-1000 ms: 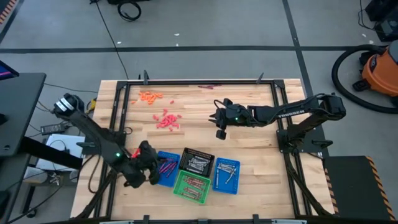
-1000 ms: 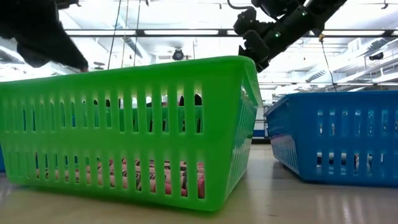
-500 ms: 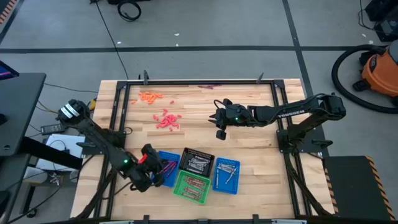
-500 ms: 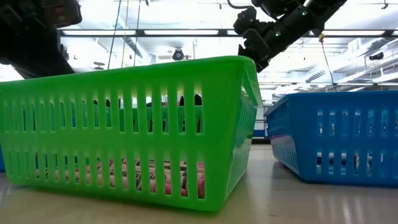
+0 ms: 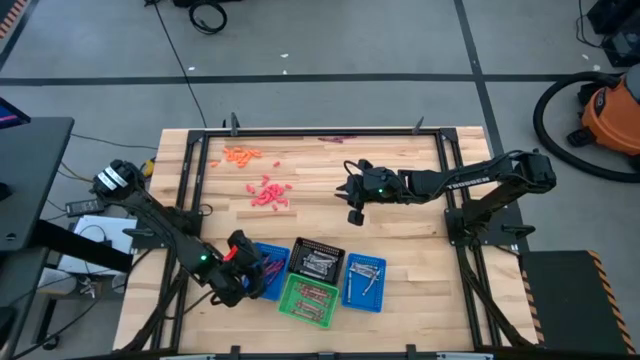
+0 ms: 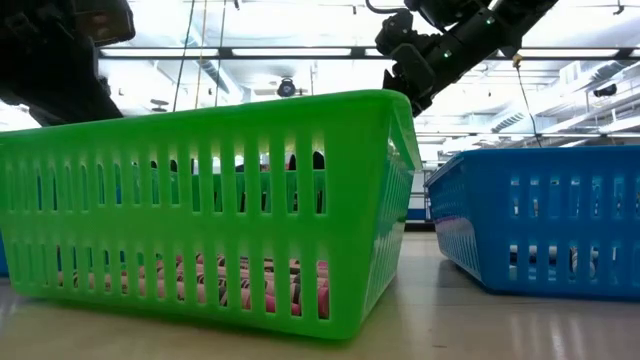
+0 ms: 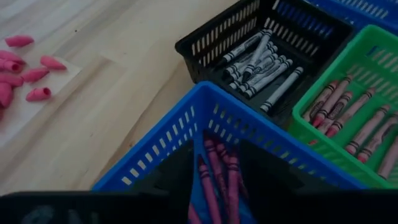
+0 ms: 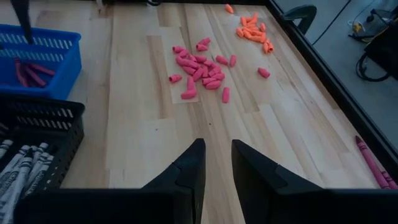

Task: Sort crayons
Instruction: Put the dark red crayon into the left blue bin

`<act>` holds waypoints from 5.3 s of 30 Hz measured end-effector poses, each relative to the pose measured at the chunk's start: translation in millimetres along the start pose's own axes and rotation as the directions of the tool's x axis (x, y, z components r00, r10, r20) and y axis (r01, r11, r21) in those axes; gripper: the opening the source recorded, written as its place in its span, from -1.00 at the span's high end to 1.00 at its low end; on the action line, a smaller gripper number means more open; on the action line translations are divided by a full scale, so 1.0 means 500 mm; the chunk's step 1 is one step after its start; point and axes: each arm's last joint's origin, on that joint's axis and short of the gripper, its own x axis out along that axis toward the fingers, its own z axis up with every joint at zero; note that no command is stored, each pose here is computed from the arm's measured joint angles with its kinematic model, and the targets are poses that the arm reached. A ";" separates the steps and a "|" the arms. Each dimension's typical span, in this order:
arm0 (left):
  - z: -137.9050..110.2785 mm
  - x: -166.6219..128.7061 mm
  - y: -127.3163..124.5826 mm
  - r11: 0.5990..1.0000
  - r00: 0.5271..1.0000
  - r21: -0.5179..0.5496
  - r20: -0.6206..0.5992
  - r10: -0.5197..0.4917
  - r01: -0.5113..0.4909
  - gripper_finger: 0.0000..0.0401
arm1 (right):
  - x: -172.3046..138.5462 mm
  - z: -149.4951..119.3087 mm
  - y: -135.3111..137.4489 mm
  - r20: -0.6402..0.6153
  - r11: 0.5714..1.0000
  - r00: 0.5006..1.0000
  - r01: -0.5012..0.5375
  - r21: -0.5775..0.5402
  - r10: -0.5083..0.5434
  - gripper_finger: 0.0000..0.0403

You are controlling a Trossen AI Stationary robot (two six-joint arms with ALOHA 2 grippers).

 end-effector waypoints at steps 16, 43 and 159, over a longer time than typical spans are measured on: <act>0.091 0.050 0.057 0.995 0.997 0.102 -0.078 -0.012 0.020 0.28 | 0.000 0.000 0.001 0.000 1.000 1.000 -0.006 -0.004 0.006 0.58; 0.263 0.230 0.272 0.988 0.997 0.154 0.072 -0.007 -0.005 0.28 | 0.068 -0.062 -0.084 -0.144 0.996 0.987 0.080 0.045 -0.073 0.59; 0.210 0.204 0.259 0.956 0.951 0.268 0.246 -0.187 0.119 0.28 | 0.345 -0.039 -0.427 -0.726 0.927 0.687 0.244 0.283 0.041 0.98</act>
